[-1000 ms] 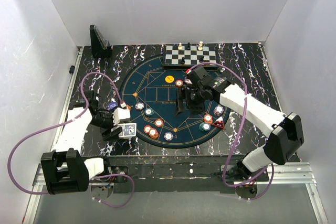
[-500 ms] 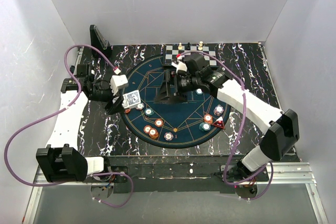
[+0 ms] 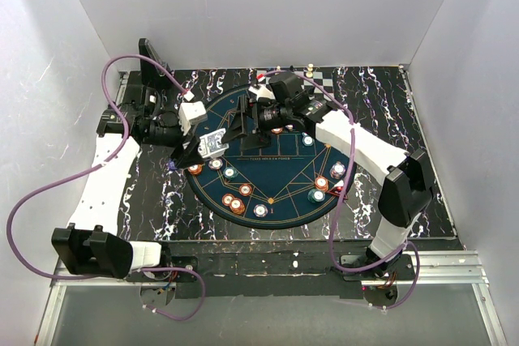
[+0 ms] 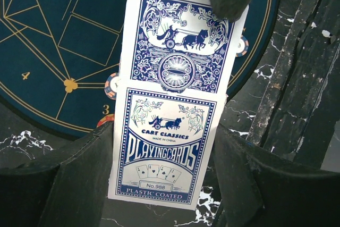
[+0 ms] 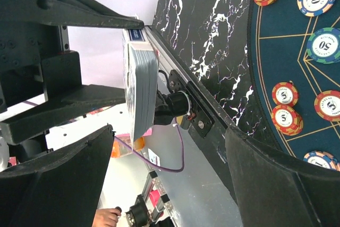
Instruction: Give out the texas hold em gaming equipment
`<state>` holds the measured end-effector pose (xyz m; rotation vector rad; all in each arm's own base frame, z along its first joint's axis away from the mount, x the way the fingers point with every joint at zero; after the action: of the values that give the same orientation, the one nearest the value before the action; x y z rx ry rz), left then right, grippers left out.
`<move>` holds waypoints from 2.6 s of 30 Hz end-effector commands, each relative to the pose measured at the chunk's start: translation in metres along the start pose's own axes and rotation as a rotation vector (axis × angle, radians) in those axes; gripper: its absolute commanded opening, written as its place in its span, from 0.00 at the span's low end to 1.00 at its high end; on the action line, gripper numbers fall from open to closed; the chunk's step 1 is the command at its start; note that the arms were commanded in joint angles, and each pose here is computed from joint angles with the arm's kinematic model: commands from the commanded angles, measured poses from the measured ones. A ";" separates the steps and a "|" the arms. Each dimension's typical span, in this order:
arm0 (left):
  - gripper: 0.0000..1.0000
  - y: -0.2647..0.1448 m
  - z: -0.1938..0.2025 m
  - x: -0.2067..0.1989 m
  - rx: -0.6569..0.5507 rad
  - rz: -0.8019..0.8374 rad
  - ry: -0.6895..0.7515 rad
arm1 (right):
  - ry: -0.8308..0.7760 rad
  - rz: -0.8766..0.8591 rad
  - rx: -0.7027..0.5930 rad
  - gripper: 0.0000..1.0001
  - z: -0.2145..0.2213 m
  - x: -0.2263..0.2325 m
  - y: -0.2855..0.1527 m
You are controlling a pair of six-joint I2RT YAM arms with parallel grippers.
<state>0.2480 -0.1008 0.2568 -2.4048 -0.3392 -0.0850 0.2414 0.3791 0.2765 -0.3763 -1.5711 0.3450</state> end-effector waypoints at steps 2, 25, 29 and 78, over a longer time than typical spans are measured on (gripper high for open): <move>0.00 -0.001 -0.023 0.002 -0.046 0.004 0.017 | -0.069 -0.100 0.007 0.92 -0.002 0.034 -0.001; 0.00 0.015 -0.058 0.006 -0.077 0.006 0.047 | -0.034 -0.201 0.054 0.42 0.004 0.036 0.023; 0.21 0.019 -0.055 0.008 -0.081 -0.006 0.055 | -0.024 -0.263 0.051 0.34 0.005 0.036 0.021; 0.72 0.029 -0.043 0.003 -0.230 0.060 0.233 | 0.052 -0.416 0.110 0.22 0.007 0.041 -0.002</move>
<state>0.2632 -0.1518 0.2639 -2.5962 -0.1752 -0.3171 0.2431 0.3973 0.2770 -0.0748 -1.4450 0.1199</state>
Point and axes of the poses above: each gripper's point midway between its finger pads, its own y axis out along the fingers, its own x axis along the line the jaws close on, z = x × y, the point moved 3 cm from there along -y, back along the fingers, and after that the axes turned 14 degrees about y, right-handed, at the moved point
